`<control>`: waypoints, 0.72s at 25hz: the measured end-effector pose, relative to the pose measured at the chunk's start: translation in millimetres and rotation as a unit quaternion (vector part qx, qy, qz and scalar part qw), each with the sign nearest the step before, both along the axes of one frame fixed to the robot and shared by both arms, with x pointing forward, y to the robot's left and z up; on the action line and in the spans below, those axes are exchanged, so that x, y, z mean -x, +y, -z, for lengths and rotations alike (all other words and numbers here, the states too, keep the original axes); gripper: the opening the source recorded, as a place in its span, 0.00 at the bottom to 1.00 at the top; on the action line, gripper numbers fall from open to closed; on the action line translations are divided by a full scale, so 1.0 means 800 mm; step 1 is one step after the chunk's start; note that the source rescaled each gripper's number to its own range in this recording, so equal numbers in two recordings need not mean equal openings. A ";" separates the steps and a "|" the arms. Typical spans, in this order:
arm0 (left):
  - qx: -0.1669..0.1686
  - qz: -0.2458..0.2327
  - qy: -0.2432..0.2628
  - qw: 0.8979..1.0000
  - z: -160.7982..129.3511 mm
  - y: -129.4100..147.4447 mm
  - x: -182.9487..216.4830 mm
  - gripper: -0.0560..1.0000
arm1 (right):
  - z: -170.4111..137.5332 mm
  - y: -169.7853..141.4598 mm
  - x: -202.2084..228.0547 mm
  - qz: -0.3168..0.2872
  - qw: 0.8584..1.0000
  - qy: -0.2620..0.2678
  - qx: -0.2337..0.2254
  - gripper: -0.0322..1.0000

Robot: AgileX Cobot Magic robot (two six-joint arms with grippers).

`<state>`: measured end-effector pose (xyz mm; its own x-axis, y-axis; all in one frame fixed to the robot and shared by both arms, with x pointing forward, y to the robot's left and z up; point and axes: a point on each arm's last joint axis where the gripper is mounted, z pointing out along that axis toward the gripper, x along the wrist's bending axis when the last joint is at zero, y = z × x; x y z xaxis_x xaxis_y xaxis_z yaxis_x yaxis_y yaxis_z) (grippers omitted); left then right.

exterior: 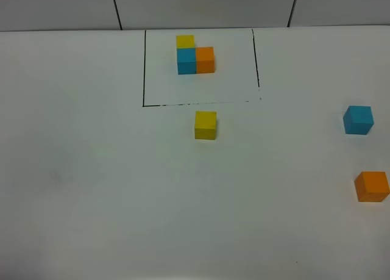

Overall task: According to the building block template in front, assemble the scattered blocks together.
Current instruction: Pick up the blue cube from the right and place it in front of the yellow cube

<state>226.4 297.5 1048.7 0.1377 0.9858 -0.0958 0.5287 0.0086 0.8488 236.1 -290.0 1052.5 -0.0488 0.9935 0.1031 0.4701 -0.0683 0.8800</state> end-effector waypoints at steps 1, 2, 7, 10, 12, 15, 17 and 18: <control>-0.002 0.002 0.005 1.000 0.002 0.000 0.000 0.66 | 0.000 0.000 0.000 0.000 1.000 0.000 0.000 0.86; -0.003 0.004 0.009 1.000 0.004 0.000 0.000 0.65 | 0.000 0.000 0.000 0.000 1.000 0.000 0.000 0.86; -0.005 0.006 0.015 1.000 0.006 -0.001 0.000 0.62 | 0.000 0.000 0.000 0.000 1.000 0.000 0.000 0.86; -0.006 0.007 0.014 1.000 0.006 -0.001 0.000 0.62 | 0.000 0.000 0.000 0.000 1.000 0.000 0.000 0.86; -0.006 0.007 0.015 1.000 0.006 -0.001 0.000 0.62 | 0.000 0.000 0.000 0.000 1.000 0.000 0.000 0.86; -0.006 0.007 0.015 1.000 0.006 -0.001 0.000 0.62 | 0.000 0.000 0.000 0.000 1.000 0.000 0.000 0.86; -0.006 0.007 0.015 1.000 0.006 -0.001 0.000 0.62 | 0.000 0.000 0.000 0.000 1.000 0.000 0.000 0.86; -0.006 0.007 0.015 1.000 0.006 -0.001 0.000 0.62 | 0.000 0.000 0.000 0.000 1.000 0.000 0.000 0.86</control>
